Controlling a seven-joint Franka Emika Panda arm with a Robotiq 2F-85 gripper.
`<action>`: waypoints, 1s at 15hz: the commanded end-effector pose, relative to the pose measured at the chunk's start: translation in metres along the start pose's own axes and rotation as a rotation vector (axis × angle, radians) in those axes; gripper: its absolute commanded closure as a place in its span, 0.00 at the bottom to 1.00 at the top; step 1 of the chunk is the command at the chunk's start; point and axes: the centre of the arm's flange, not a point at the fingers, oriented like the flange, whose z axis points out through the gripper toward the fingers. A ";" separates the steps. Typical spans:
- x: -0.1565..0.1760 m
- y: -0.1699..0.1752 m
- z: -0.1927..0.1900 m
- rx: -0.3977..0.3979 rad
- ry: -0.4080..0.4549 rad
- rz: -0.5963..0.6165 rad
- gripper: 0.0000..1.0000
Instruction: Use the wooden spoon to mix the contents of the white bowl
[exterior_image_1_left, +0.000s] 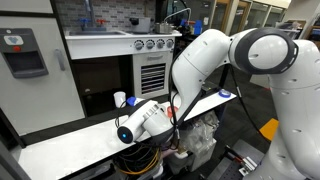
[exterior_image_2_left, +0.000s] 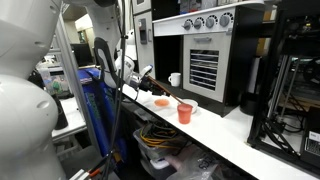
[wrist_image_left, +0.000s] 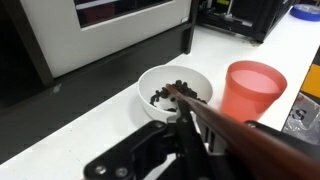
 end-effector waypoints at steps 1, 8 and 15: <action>-0.019 0.003 0.015 0.009 -0.030 -0.003 0.97; -0.053 0.013 0.029 -0.030 -0.156 0.000 0.97; -0.061 0.019 0.023 -0.054 -0.184 -0.011 0.97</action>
